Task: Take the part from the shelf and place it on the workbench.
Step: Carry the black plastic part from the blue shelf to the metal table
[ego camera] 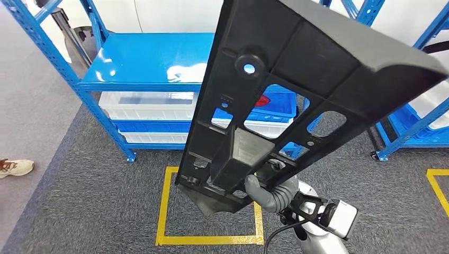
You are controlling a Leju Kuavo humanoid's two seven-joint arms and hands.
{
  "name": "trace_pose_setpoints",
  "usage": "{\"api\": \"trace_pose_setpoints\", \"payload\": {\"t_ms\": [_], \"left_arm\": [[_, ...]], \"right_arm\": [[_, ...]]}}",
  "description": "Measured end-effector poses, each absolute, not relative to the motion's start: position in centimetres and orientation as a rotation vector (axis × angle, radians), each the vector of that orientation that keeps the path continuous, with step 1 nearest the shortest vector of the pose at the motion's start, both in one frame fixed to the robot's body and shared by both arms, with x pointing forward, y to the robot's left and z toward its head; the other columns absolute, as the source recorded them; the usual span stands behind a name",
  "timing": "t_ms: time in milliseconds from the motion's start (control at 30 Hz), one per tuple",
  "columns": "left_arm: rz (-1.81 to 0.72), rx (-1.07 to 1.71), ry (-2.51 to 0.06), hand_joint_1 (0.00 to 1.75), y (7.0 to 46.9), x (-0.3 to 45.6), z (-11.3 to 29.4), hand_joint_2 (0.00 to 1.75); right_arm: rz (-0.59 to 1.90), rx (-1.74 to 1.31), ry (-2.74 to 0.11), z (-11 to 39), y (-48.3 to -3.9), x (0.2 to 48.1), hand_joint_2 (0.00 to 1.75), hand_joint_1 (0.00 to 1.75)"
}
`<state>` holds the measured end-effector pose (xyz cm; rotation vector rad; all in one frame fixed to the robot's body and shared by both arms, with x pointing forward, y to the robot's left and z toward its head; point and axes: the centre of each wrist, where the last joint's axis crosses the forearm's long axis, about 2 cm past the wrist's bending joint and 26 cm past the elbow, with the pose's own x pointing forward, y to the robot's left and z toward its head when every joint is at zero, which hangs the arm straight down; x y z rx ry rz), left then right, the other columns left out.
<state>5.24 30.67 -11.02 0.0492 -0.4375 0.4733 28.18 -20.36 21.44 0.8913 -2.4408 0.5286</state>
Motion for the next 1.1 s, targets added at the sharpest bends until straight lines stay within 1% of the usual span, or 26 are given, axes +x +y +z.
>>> {"api": "trace_pose_setpoints", "payload": {"t_ms": [167, 433, 633, 800, 1100], "left_arm": [[0.467, 0.065, -0.406, 0.00, 31.1, 5.0, -11.0, 1.75], [0.405, 0.098, -0.372, 0.00, 31.9, 4.3, -11.1, 1.75], [0.405, 0.067, -0.356, 0.00, 32.2, 4.4, -11.1, 1.75], [0.395, 0.046, -0.354, 0.00, 31.9, 4.5, -11.1, 1.75], [0.388, 0.024, -0.355, 0.00, 31.5, 4.5, -11.1, 1.75]], "right_arm": [[0.538, 0.902, -2.456, 21.4, -20.2, 27.8, 1.75, 1.75], [0.540, 0.898, -2.528, 22.8, -20.5, 26.6, 1.75, 1.75], [0.552, 0.925, -2.501, 22.2, -22.1, 25.7, 1.75, 1.75], [0.612, 0.901, -2.500, 22.4, -22.8, 25.8, 1.75, 1.75], [0.592, 0.878, -2.528, 22.8, -22.6, 25.7, 1.75, 1.75]]}}
